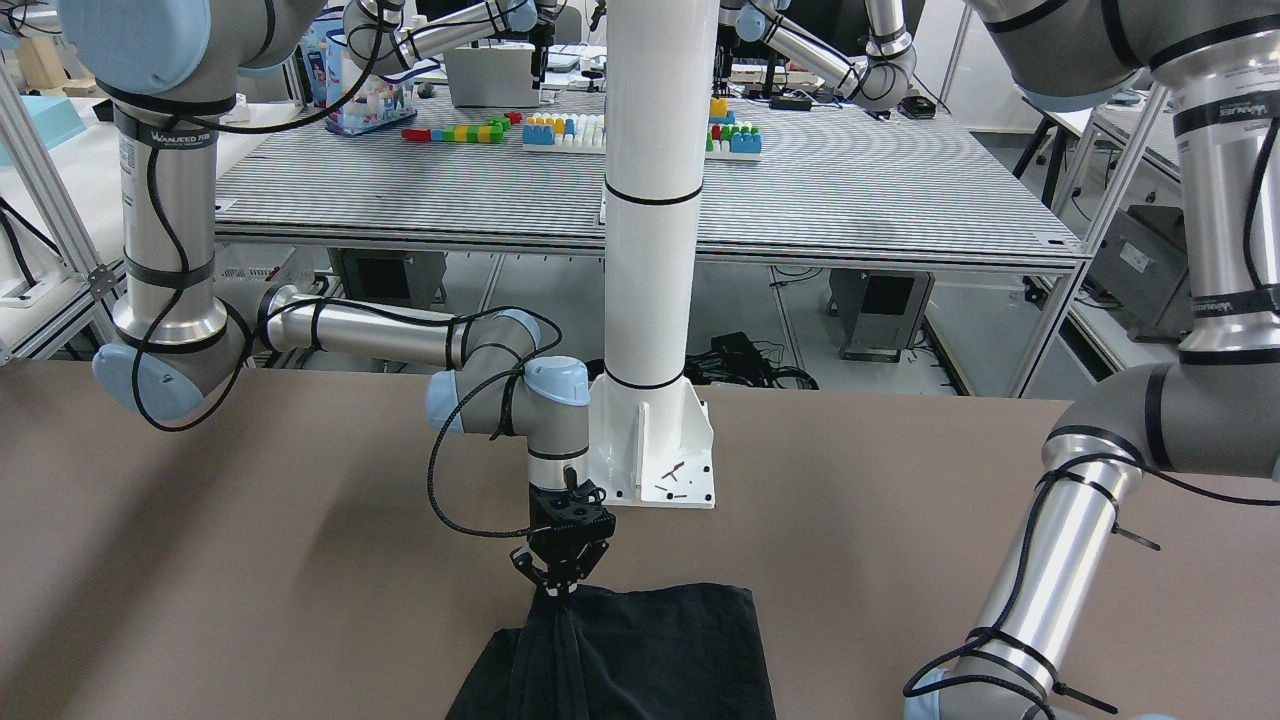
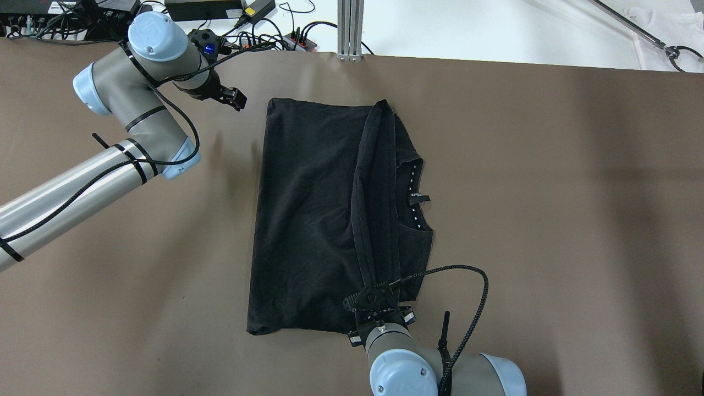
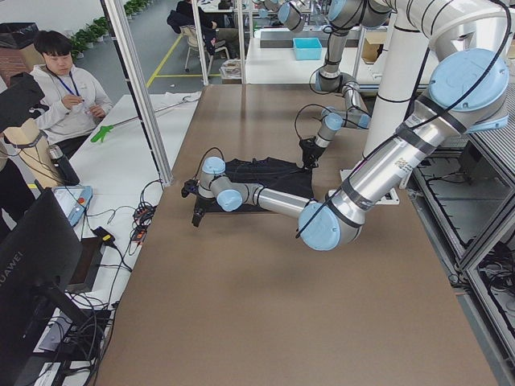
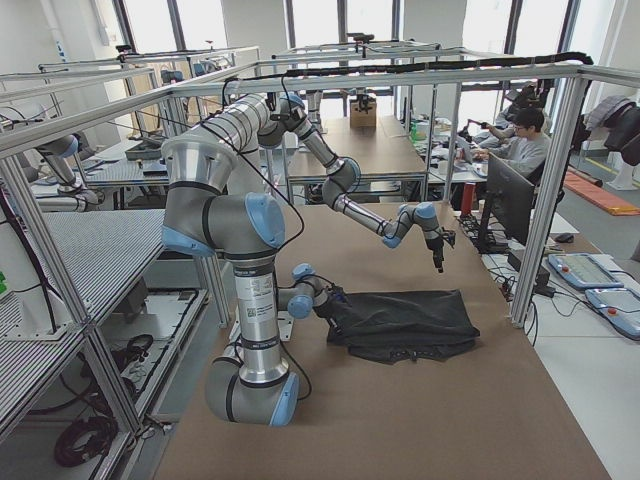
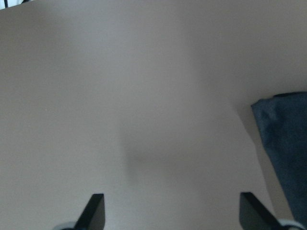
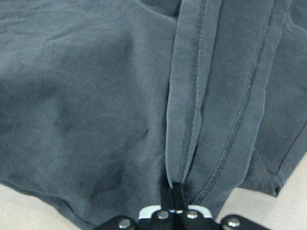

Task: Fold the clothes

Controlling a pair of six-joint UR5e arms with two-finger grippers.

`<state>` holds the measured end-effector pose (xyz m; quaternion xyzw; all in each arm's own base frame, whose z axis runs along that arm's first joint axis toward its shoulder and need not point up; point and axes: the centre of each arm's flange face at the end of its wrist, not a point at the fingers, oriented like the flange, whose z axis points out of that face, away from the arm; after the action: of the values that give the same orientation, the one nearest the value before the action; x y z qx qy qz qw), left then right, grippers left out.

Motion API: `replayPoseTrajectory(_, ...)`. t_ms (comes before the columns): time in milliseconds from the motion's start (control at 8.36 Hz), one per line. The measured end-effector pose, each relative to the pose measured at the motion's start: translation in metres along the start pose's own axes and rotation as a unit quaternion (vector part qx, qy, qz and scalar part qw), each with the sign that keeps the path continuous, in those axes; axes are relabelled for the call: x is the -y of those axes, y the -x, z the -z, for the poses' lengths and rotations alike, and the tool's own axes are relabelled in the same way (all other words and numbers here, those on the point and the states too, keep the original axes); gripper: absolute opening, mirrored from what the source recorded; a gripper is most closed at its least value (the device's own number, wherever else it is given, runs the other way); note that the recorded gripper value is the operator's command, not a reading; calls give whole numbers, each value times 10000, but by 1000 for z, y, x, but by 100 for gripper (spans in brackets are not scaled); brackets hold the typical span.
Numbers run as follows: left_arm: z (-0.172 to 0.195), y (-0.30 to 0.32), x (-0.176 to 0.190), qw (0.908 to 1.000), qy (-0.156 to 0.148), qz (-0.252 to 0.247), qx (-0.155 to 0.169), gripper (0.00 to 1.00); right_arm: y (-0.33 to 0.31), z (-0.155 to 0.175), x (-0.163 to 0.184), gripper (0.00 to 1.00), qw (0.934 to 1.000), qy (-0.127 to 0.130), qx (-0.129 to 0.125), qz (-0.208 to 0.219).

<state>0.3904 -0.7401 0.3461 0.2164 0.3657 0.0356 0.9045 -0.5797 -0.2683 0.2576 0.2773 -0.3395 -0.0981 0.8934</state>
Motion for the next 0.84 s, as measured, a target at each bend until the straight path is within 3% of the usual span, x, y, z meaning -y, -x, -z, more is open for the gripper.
replayPoseTrajectory(479,0,0,-2,10000,-1,2,-4,100,-4,12,3,0,9999,-45,122,-47)
replayPoseTrajectory(838,-2,-4,-5,10000,18,47,-22,100,-36,21,-13,0,9999,-7,81,-127)
